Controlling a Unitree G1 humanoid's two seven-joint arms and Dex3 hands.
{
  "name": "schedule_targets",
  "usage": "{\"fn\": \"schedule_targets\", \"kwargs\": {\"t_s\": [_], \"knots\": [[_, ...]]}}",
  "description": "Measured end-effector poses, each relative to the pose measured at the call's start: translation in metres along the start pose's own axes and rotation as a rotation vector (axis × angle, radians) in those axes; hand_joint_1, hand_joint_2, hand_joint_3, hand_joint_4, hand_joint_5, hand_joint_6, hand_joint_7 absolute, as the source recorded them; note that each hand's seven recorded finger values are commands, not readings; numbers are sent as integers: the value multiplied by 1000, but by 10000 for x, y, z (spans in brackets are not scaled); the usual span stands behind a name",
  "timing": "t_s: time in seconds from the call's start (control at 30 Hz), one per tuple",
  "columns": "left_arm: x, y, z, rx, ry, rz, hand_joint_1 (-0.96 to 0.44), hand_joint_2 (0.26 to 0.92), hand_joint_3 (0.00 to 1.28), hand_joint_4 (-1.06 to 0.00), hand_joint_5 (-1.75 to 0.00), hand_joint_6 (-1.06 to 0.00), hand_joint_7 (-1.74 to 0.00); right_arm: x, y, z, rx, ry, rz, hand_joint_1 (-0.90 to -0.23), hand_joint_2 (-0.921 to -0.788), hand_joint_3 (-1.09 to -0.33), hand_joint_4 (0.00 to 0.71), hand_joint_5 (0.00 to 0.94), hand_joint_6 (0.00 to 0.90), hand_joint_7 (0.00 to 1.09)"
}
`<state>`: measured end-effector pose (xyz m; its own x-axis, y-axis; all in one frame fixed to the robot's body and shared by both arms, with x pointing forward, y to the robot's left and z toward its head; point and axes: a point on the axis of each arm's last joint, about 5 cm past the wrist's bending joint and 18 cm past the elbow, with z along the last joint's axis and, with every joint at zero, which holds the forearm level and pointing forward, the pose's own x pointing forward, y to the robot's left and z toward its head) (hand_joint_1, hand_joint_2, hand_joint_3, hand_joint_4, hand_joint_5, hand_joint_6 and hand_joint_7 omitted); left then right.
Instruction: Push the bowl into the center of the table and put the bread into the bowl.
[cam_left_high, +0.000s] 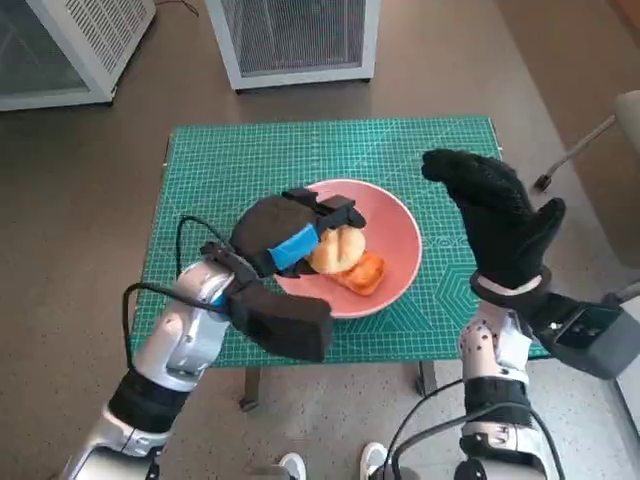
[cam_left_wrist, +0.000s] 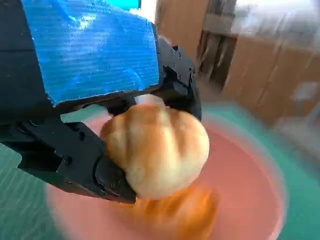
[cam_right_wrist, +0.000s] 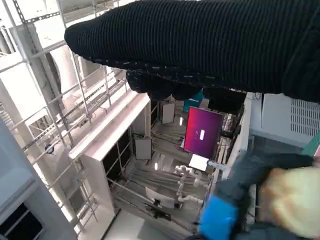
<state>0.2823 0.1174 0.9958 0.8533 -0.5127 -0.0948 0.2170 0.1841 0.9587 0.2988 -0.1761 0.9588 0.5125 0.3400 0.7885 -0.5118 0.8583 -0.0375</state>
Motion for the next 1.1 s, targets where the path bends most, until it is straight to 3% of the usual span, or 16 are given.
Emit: {"fn": "schedule_targets", "kwargs": {"t_s": [0.43, 1.1], "knots": [[-21, -6, -20, 16, 16, -12, -468, 803, 10, 1, 1, -134, -89, -30, -2, 4, -4, 3, -9, -592, -921, -623, 368, 5, 34, 722], [-281, 162, -110, -147, -71, 141, -498, 802, 4, 1, 1, -111, -64, -16, 26, -13, 5, 6, -16, -585, -921, -629, 368, 4, 38, 715]]}}
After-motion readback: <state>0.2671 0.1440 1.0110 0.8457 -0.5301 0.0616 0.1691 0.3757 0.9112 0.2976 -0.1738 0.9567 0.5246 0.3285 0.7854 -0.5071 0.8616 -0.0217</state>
